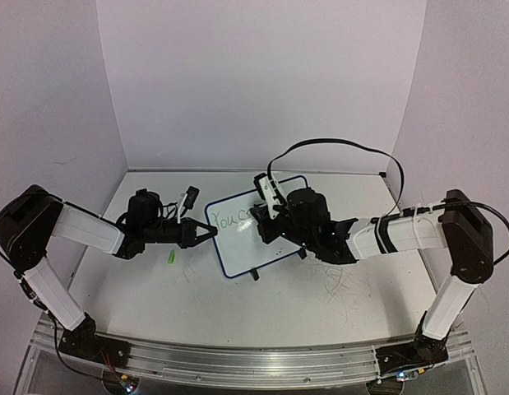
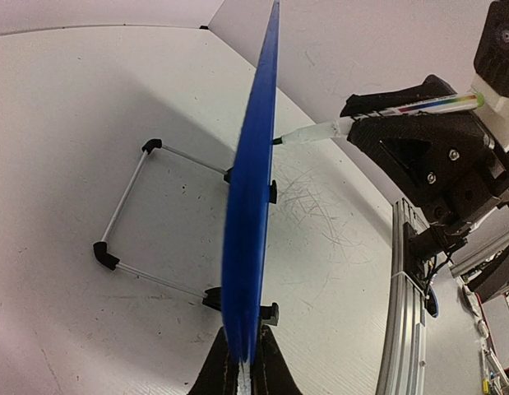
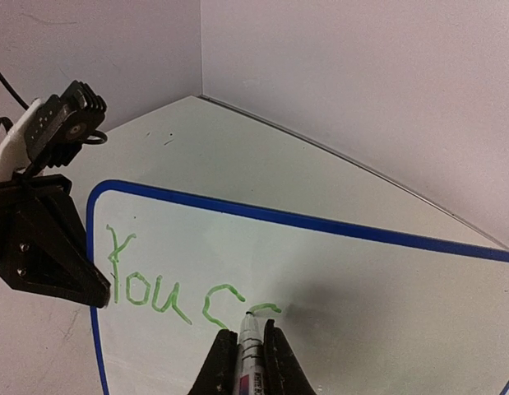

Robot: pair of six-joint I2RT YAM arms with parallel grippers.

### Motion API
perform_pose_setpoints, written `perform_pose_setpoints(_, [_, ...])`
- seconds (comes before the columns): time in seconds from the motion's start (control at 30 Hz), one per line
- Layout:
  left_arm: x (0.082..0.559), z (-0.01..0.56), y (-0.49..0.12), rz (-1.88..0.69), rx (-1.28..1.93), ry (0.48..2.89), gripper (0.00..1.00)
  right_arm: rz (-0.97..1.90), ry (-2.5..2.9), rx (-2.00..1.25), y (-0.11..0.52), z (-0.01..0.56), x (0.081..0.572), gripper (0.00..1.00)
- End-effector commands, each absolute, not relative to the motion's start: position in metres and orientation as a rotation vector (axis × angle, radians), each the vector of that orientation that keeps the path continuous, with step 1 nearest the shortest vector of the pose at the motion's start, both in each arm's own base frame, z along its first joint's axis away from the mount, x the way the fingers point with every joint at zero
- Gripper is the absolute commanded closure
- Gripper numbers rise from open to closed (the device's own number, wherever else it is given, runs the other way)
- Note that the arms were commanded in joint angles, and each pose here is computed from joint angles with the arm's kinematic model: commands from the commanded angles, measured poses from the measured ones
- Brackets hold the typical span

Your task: Write a sentence on the whiteboard

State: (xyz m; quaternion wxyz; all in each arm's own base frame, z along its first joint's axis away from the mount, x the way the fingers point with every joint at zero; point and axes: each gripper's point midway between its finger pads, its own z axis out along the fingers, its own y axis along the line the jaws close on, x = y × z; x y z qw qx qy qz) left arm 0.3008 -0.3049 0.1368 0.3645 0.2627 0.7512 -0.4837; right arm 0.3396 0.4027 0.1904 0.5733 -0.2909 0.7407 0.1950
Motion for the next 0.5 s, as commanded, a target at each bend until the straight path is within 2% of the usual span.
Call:
perform_pose_setpoints(0.0, [0.3055,0.1324,-0.3023,-1.179,0.699,1.948,1.00,0.437,1.772,-0.688,0.3996,0.1778,0.3387,1.00])
perform_pose_setpoints(0.47, [0.3055,0.1326,-0.3022,-1.179,0.699,1.948,1.00,0.406,1.781,-0.675,0.3921,0.1774,0.3389,1.00])
